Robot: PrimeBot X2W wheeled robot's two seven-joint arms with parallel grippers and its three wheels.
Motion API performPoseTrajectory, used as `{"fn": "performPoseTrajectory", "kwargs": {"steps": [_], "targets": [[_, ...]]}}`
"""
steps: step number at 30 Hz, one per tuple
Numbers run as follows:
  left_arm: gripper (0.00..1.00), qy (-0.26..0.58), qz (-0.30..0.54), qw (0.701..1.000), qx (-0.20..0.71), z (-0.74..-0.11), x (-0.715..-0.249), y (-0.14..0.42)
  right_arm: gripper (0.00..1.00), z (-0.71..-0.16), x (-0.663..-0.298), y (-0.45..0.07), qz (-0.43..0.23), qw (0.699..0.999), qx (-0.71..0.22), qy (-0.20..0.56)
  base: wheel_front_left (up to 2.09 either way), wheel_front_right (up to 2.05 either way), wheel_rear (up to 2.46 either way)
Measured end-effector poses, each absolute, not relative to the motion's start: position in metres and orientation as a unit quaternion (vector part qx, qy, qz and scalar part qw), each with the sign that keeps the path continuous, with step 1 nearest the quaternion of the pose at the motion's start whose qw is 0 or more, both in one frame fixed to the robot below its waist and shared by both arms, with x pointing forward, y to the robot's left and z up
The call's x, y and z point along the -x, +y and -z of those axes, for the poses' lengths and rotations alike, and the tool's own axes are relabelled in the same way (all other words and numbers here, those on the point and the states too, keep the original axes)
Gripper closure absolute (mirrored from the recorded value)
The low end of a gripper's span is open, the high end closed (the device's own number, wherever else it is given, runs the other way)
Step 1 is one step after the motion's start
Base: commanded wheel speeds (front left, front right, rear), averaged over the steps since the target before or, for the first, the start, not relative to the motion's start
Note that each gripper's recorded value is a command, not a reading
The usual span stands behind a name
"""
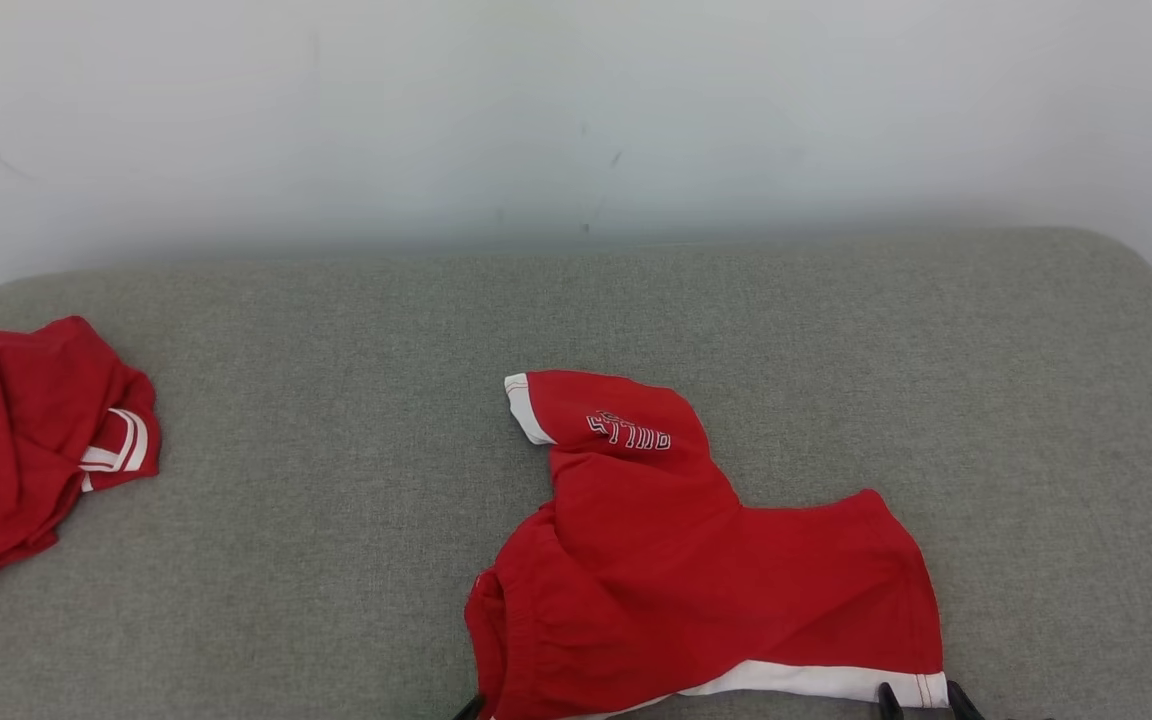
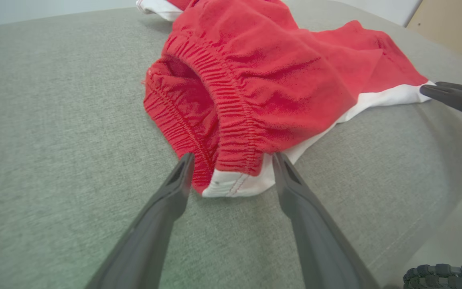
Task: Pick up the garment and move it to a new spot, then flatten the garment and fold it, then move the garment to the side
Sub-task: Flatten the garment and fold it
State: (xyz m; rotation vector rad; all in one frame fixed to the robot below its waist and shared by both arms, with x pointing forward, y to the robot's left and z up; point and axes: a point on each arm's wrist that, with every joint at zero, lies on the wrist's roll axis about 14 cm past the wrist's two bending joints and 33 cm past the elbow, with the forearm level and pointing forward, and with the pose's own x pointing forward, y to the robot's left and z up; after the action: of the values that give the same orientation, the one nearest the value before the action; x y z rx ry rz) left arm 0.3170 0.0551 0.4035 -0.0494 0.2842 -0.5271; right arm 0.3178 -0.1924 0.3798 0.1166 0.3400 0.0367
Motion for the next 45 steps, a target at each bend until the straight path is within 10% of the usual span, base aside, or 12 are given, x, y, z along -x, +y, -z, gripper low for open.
{"fn": "performPoseTrajectory", "kwargs": {"steps": [1,2,3,4,5,26,45], "targets": [[0.00,0.140,0.259,0.955,0.026,-0.404,-0.320,0.054,0.00,-0.379,-0.318,-0.191,-0.019,0.983,-0.058,0.171,0.00,0.00,0.00],[0.00,0.145,0.260,0.954,0.028,-0.401,-0.320,0.052,0.25,-0.378,-0.319,-0.190,-0.021,0.983,-0.058,0.172,0.00,0.00,0.00],[0.29,0.154,0.262,0.952,0.028,-0.397,-0.319,0.051,0.51,-0.378,-0.319,-0.189,-0.022,0.983,-0.059,0.173,0.00,0.00,0.00],[0.94,0.160,0.262,0.951,0.031,-0.394,-0.317,0.050,0.85,-0.377,-0.320,-0.188,-0.022,0.983,-0.059,0.174,0.00,0.00,0.00],[1.00,0.164,0.260,0.951,0.035,-0.392,-0.317,0.050,1.00,-0.378,-0.321,-0.188,-0.023,0.983,-0.060,0.173,0.00,0.00,0.00],[1.00,0.095,0.214,0.970,0.061,-0.431,-0.343,0.084,1.00,-0.430,-0.336,-0.184,-0.045,0.991,-0.088,0.085,0.00,0.00,0.00],[1.00,-0.130,0.287,0.944,-0.100,-0.656,-0.549,0.097,1.00,-0.634,-0.549,-0.157,-0.146,0.973,-0.085,-0.156,0.00,0.00,0.00]]}}
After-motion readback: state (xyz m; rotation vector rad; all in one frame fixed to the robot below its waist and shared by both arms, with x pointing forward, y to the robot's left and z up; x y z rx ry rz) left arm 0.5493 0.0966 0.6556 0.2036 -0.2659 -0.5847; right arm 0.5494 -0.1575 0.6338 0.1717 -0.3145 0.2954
